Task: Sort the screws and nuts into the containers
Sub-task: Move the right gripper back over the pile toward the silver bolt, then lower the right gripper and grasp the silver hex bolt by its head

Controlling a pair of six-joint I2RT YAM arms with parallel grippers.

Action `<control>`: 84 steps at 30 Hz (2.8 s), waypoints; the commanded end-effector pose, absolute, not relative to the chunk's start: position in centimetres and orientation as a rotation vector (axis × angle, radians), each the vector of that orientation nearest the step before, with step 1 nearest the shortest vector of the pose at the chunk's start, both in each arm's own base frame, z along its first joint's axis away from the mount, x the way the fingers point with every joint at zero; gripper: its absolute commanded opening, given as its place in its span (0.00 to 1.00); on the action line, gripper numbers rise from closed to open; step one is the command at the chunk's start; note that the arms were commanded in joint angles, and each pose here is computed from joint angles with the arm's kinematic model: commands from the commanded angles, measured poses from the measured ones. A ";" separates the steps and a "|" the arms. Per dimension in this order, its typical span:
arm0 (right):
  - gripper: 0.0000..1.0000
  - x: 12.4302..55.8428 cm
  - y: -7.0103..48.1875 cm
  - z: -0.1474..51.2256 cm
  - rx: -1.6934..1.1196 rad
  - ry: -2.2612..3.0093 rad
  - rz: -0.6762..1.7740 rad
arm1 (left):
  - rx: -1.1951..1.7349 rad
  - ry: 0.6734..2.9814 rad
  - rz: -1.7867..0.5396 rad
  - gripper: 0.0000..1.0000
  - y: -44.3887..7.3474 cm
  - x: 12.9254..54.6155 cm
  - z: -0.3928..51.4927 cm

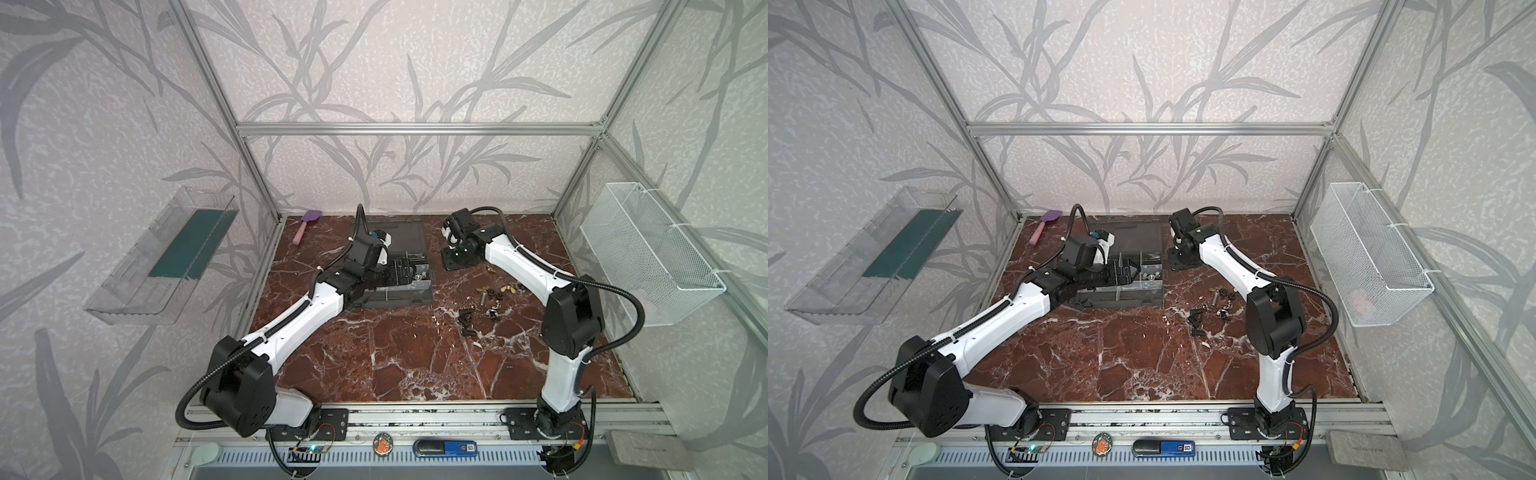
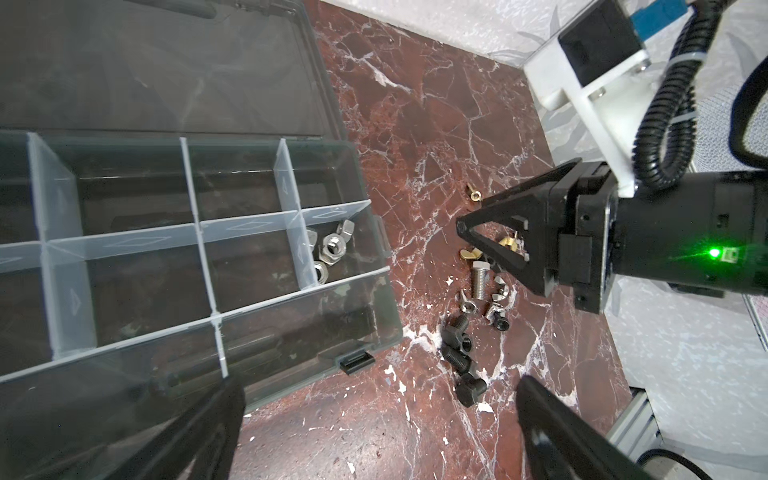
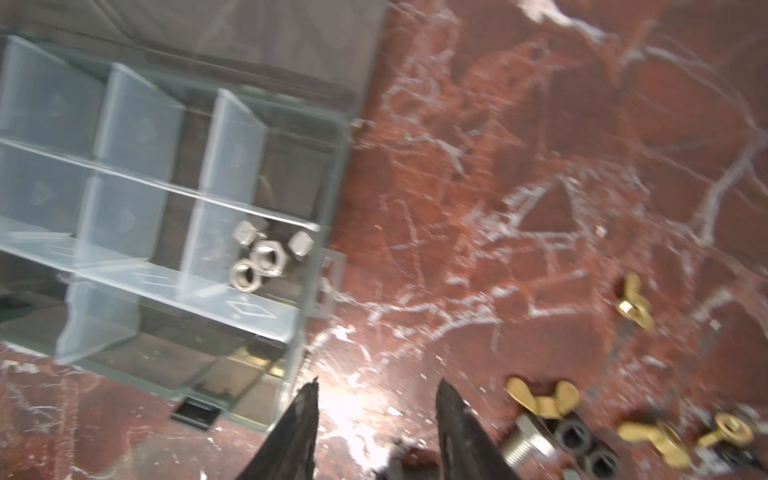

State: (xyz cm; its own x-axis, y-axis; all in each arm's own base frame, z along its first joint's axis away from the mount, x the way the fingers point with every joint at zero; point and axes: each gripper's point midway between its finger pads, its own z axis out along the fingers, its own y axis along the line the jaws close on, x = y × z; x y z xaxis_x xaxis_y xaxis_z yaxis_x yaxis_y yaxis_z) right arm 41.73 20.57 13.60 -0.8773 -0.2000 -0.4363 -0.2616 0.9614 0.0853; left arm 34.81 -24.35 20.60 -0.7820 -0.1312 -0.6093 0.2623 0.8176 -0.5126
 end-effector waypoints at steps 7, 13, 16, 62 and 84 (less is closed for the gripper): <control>0.48 39.5 14.2 12.8 -0.165 2.684 0.135 | 0.249 2.324 -0.890 0.99 -31.6 34.0 21.3; 0.48 36.8 12.0 10.4 -0.127 2.753 0.096 | 0.300 2.343 -0.944 1.00 -34.7 33.4 20.4; 0.46 35.8 11.2 8.9 -0.109 2.790 0.068 | 0.317 2.355 -0.951 0.99 -35.4 33.2 19.9; 0.06 36.6 10.0 4.2 -0.110 2.879 0.007 | 0.370 2.400 -0.812 1.00 -34.2 33.2 19.1; 0.04 39.1 21.9 12.5 -0.377 2.662 0.283 | 0.133 2.345 -0.686 1.00 -24.4 34.8 20.5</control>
